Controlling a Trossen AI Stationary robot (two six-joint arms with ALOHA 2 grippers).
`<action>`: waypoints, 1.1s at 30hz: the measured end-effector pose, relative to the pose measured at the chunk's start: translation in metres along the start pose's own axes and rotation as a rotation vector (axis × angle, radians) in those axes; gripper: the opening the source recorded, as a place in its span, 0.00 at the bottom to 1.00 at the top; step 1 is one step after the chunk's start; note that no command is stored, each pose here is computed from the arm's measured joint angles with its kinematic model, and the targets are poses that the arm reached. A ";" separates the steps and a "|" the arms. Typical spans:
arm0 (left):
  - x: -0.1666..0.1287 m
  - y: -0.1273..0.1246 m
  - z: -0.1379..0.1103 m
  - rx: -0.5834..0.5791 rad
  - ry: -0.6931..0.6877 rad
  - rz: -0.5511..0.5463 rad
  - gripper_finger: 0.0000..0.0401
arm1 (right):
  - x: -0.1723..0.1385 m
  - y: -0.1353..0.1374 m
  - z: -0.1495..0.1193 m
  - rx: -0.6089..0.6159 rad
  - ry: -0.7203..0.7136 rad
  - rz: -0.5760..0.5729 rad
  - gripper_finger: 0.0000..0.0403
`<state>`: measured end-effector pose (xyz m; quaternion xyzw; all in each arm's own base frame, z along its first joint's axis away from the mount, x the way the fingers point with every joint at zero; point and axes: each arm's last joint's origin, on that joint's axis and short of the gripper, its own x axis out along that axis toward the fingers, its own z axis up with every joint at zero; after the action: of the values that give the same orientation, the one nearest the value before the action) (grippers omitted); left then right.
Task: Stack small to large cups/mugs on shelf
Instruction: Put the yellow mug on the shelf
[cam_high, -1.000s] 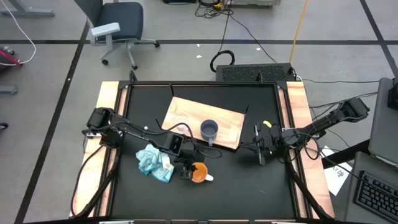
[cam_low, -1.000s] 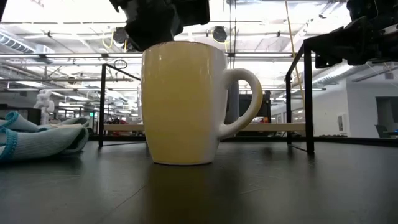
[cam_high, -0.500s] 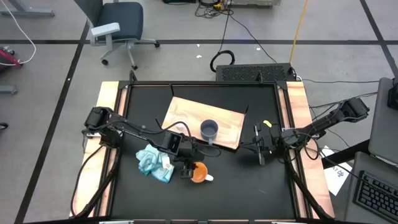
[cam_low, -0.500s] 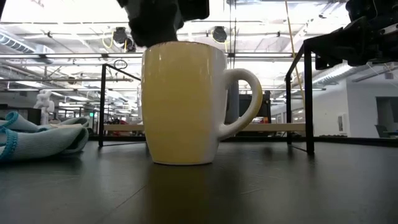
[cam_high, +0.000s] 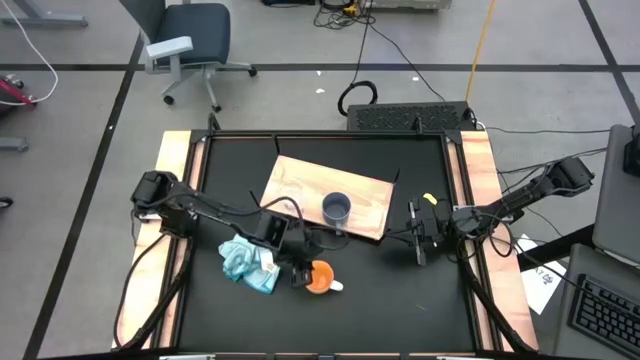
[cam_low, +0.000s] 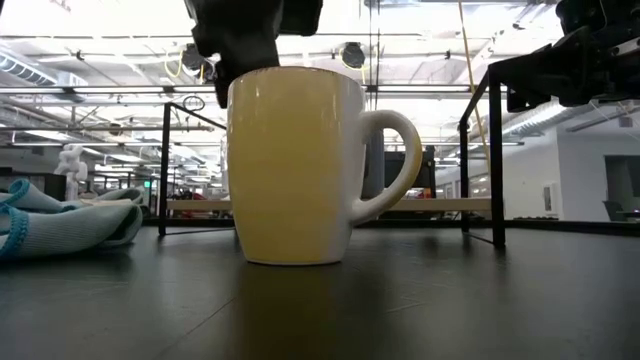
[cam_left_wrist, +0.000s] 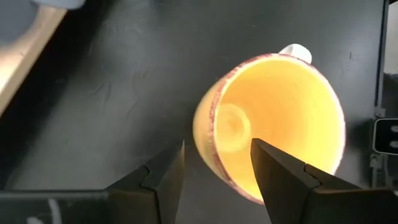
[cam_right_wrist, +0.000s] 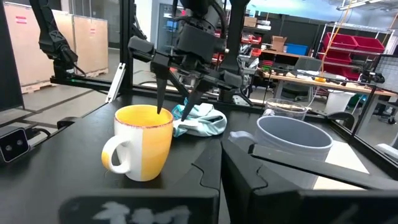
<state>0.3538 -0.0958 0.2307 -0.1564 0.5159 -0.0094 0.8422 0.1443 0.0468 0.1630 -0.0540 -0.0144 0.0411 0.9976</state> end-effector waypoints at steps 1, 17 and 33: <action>0.000 -0.001 -0.001 -0.010 0.001 -0.002 0.46 | 0.000 0.000 0.000 0.000 0.001 0.000 0.00; 0.000 -0.004 -0.006 -0.262 0.042 -0.004 0.46 | 0.000 0.000 -0.001 0.015 0.008 0.001 0.00; 0.000 -0.006 -0.006 -0.381 0.074 -0.057 0.46 | 0.000 0.000 -0.002 0.020 0.022 0.002 0.00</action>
<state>0.3499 -0.1033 0.2299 -0.3273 0.5341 0.0589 0.7773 0.1444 0.0469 0.1608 -0.0447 -0.0030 0.0419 0.9981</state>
